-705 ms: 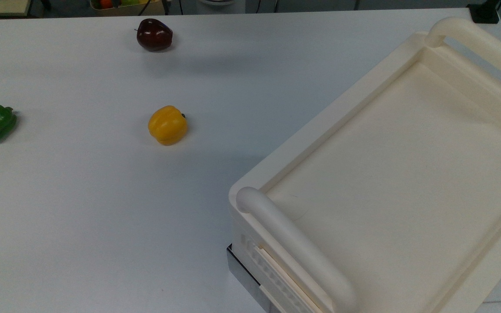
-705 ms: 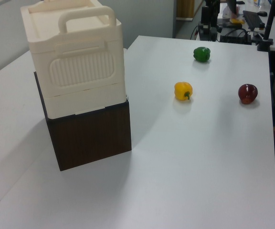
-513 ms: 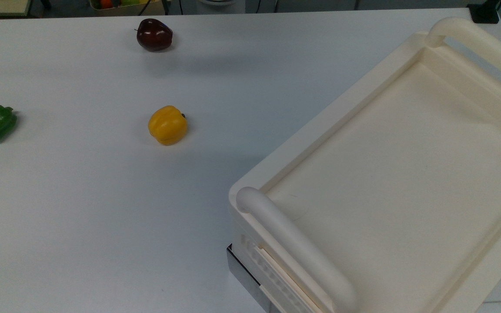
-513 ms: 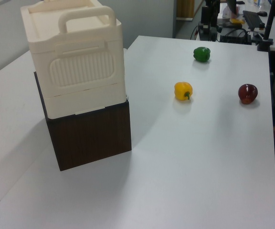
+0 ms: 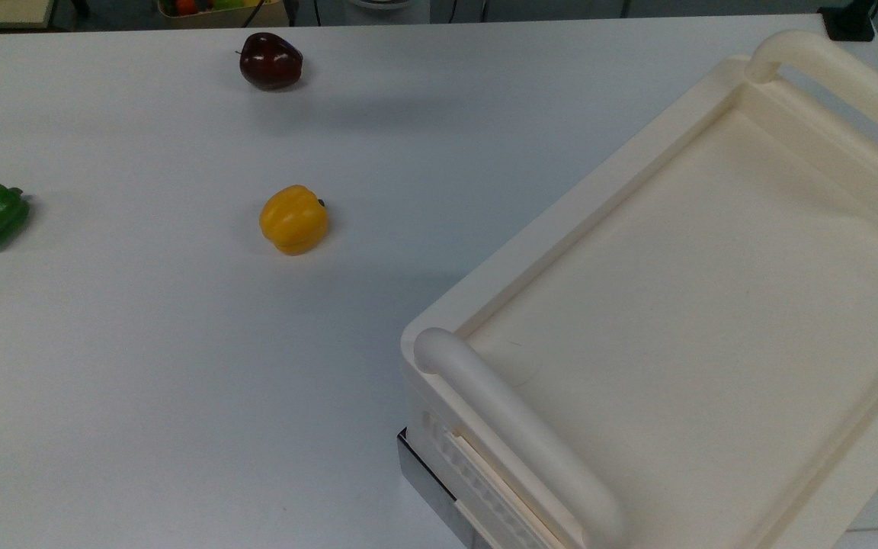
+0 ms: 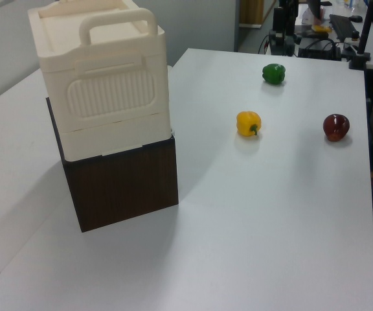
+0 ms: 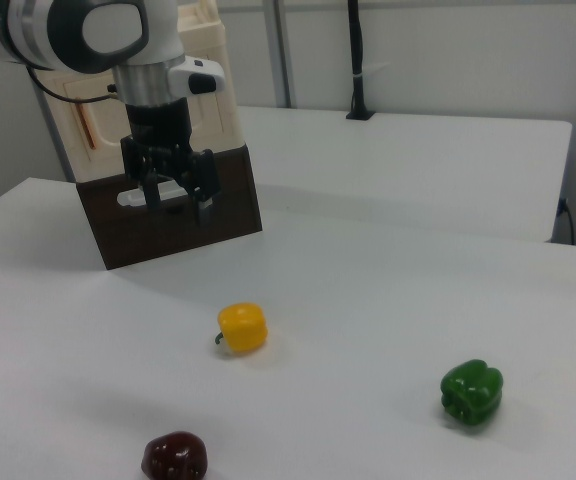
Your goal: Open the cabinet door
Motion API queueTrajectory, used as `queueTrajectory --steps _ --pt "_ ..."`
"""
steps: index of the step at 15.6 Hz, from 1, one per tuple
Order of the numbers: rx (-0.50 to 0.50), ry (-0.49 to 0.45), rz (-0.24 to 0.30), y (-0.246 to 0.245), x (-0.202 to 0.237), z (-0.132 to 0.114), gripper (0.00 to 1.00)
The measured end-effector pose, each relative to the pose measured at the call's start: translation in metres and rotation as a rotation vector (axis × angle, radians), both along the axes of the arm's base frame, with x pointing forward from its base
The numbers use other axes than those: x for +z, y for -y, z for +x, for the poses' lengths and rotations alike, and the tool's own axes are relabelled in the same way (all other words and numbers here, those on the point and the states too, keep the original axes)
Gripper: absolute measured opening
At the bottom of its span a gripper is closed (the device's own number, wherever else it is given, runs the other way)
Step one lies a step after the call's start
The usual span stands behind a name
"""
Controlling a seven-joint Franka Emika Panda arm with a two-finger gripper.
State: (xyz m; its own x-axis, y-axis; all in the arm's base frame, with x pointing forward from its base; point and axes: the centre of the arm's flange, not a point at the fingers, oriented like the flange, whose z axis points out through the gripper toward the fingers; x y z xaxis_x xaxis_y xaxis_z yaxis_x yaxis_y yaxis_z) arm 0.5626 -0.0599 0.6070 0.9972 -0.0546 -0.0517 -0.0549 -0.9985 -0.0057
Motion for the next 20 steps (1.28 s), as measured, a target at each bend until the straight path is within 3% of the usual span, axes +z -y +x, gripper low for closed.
queueTrajectory --steps 7,12,14,17,20 --pt "0.014 0.034 -0.003 0.000 0.003 0.004 1.00" --pt "0.104 0.090 -0.006 -0.005 0.005 0.013 1.00" --pt "0.172 0.093 0.038 -0.016 0.001 0.016 1.00" --pt "0.321 0.128 0.163 -0.049 -0.002 0.022 1.00" --pt "0.453 0.199 0.206 -0.089 0.004 0.028 1.00"
